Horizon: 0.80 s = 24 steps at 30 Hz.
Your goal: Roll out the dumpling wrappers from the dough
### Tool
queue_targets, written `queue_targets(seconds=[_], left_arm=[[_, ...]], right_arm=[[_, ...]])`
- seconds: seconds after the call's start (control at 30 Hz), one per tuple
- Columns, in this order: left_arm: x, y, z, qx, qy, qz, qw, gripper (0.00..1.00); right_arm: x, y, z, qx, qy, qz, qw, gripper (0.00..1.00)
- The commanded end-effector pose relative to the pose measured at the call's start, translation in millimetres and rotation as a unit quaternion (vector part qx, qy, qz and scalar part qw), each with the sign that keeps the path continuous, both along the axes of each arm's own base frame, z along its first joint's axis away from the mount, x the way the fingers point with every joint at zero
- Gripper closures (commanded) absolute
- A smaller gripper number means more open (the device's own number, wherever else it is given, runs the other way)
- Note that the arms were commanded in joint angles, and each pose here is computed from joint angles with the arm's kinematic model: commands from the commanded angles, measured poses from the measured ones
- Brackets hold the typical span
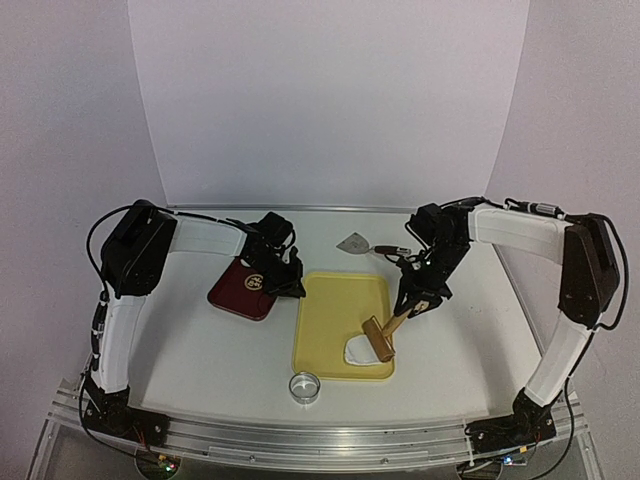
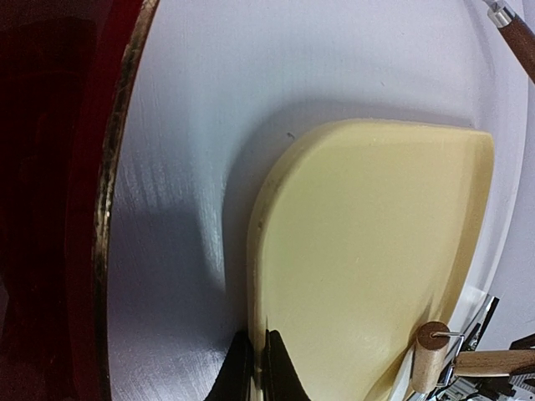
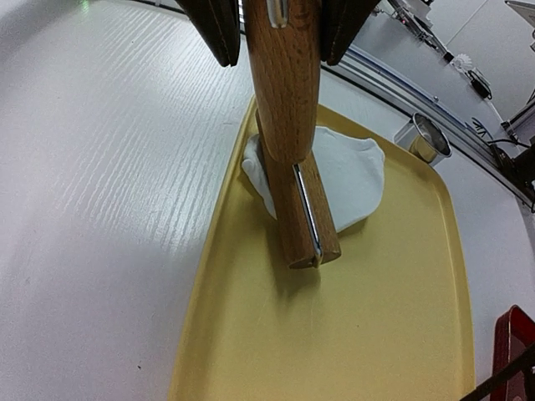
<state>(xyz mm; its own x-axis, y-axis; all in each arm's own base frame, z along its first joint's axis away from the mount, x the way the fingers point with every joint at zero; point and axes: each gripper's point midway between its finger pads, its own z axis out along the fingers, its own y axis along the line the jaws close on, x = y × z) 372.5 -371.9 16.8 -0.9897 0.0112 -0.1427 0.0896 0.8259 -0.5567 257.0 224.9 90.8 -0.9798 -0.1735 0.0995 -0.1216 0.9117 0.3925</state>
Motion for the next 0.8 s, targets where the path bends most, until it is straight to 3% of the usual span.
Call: queue_targets(seconds=[0.0, 0.4, 0.77], left_arm=[[-3, 30, -27, 0.071, 0.006, 0.007, 0.997, 1.0], [-3, 29, -26, 0.069, 0.006, 0.001, 0.998, 1.0], [-2, 28, -25, 0.067, 0.007, 0.007, 0.998, 1.0]], right_arm=[[-37, -66, -62, -0.213, 0.052, 0.035, 0.975, 1.0], [-55, -23, -87, -0.191, 0.077, 0.07, 0.976, 1.0], [-48, -2, -93, -0.172, 0.073, 0.098, 0.977, 1.0]])
